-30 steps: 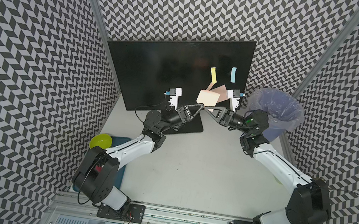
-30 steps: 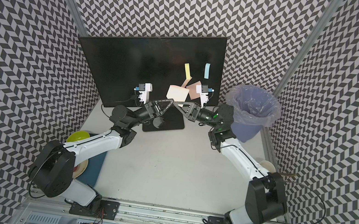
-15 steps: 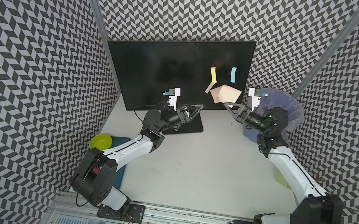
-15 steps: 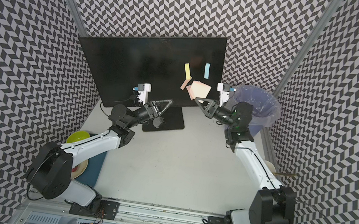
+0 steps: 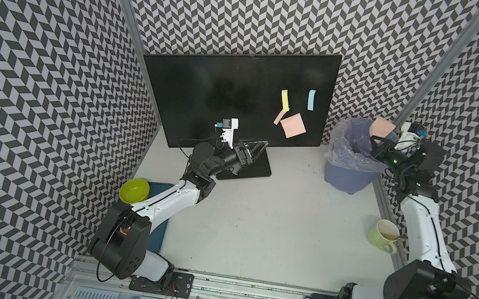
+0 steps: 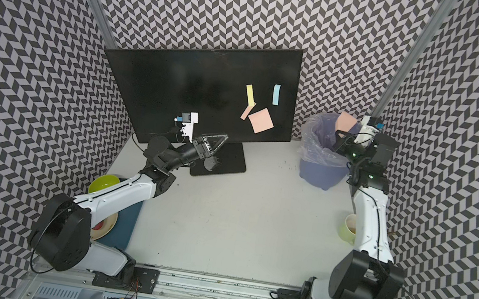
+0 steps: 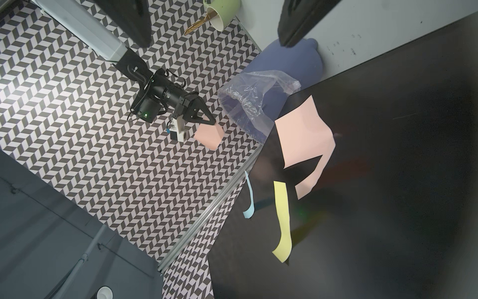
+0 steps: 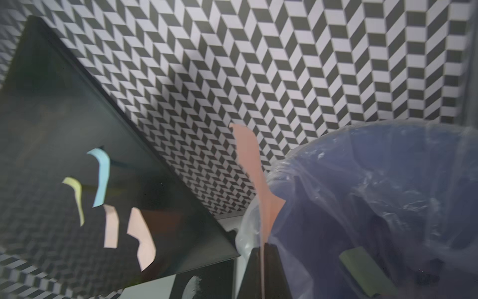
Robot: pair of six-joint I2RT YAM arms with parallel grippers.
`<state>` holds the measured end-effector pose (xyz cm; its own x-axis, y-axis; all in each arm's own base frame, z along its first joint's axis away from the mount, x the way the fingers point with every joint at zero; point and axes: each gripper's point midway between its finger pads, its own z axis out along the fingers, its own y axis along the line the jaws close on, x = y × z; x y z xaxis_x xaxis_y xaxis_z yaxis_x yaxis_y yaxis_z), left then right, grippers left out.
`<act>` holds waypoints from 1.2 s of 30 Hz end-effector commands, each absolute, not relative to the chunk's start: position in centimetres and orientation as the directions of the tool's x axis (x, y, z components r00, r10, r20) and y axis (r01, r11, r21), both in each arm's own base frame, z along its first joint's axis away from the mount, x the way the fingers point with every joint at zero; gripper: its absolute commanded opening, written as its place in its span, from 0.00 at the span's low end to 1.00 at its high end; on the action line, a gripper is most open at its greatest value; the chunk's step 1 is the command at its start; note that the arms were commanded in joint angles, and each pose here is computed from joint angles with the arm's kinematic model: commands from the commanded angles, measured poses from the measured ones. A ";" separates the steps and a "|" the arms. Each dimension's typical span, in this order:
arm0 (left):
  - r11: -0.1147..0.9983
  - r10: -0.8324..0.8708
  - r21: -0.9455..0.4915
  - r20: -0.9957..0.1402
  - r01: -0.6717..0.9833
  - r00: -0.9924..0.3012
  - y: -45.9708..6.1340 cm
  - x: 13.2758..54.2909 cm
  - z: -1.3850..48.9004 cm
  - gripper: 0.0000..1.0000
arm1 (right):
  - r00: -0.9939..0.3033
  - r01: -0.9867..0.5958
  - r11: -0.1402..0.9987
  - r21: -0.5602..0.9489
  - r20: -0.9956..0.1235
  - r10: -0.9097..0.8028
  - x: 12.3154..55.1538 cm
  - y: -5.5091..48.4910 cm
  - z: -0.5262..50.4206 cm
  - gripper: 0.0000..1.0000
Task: Remove the sticky note from the monitor
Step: Place the sticky note in the trash bin.
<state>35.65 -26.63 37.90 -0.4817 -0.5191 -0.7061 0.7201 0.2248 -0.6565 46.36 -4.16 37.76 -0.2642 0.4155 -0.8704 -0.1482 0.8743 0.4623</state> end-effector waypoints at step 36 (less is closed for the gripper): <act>0.367 -0.619 -0.688 -0.683 0.625 -0.388 -29.7 45.4 37.2 0.79 | -0.319 -0.577 0.688 0.440 -0.897 0.306 38.5 12.9 39.1 0.99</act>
